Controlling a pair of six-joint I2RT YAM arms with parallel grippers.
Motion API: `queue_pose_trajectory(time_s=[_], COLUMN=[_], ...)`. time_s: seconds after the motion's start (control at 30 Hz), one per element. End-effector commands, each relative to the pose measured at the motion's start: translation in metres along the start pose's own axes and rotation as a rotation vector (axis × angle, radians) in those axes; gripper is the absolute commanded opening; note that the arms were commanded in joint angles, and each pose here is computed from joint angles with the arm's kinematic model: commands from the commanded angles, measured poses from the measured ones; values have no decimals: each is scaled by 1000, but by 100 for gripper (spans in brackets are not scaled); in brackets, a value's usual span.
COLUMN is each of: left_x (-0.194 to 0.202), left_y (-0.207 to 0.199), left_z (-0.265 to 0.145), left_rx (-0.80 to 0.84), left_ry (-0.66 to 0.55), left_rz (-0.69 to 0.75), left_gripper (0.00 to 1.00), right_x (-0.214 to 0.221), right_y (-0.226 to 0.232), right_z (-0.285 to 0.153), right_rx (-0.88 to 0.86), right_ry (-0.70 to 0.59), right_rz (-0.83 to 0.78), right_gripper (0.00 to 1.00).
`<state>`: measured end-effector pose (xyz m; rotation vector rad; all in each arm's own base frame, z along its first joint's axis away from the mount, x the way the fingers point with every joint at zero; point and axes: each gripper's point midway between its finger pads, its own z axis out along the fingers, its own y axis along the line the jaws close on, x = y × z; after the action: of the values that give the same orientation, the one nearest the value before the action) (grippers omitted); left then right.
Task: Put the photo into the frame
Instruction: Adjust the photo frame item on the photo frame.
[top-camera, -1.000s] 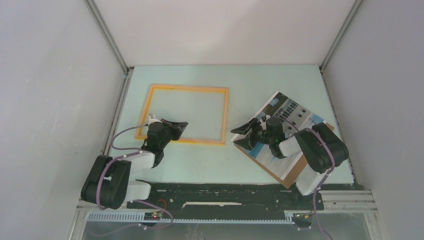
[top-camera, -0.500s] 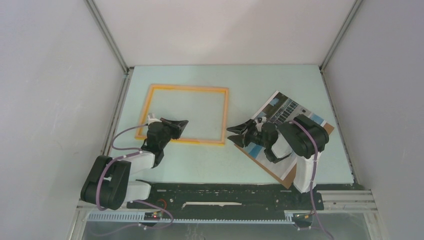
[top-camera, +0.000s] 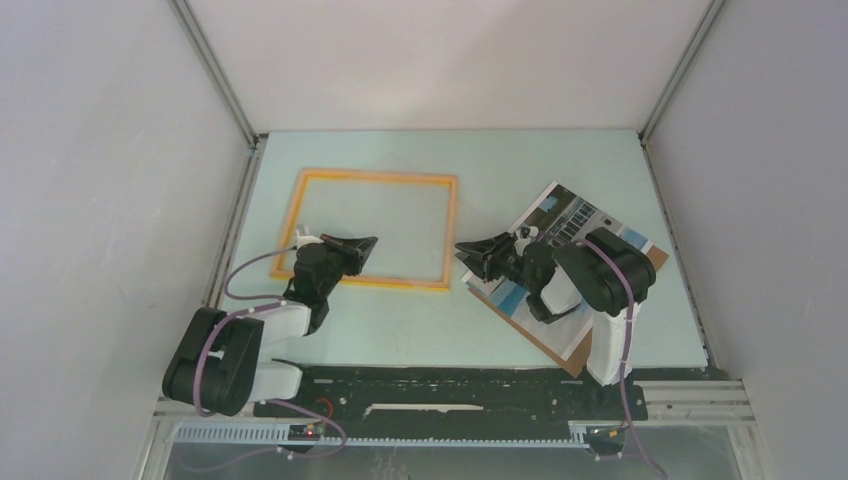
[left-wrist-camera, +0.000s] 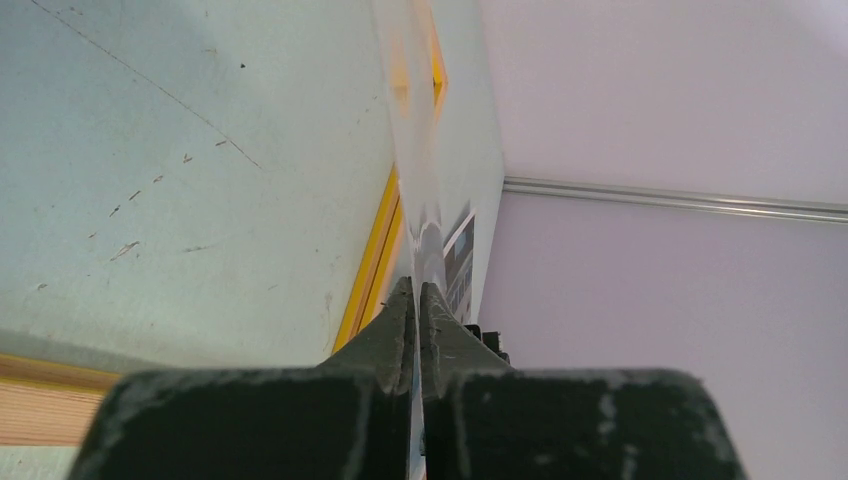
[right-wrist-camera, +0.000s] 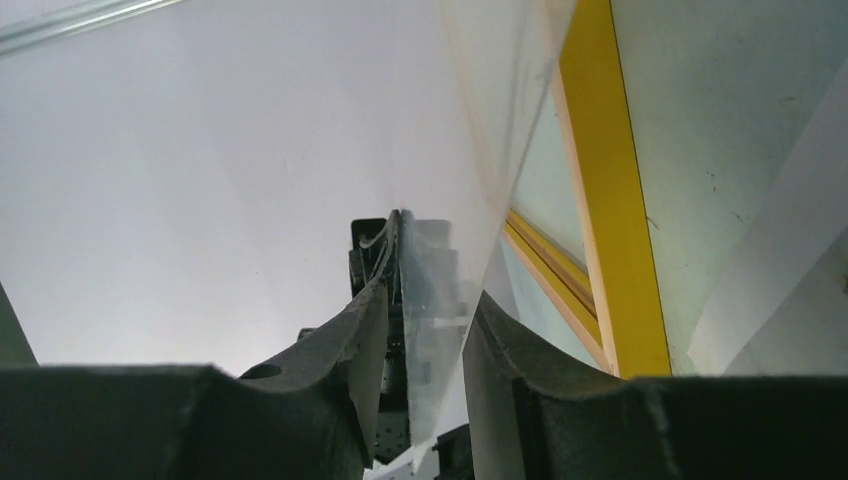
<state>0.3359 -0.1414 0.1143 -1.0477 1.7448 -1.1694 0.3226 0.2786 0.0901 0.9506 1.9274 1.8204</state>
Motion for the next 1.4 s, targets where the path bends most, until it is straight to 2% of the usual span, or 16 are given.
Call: queue_pose_trajectory(time_s=[0.0,0.2,0.77,1.13,1.27,1.37], left_x=[-2,0,7,12,13,13], left_y=[-11,-9,0,3,7,9], left_z=[3,4,5,5,5,4], left_rx=[46,54,44,36,26,21], left_ry=[-17,-15,-5,4,6,7], left_rz=[-4,-14,-7,3,4,3], left_gripper=[0,0,0,0,0,0], right_x=[-5,-15,-22,-31,-33,-35], right_y=[26,23,18,8,11,11], right_z=[8,10,26,35,38,41], right_rx=[-81,-61,-38,15,17,25], right_ry=[-67,-129,-151,-185,-194,-195], right_rz=[15,65,128,139,127,107], right_gripper=[40,36,29,29,24,11])
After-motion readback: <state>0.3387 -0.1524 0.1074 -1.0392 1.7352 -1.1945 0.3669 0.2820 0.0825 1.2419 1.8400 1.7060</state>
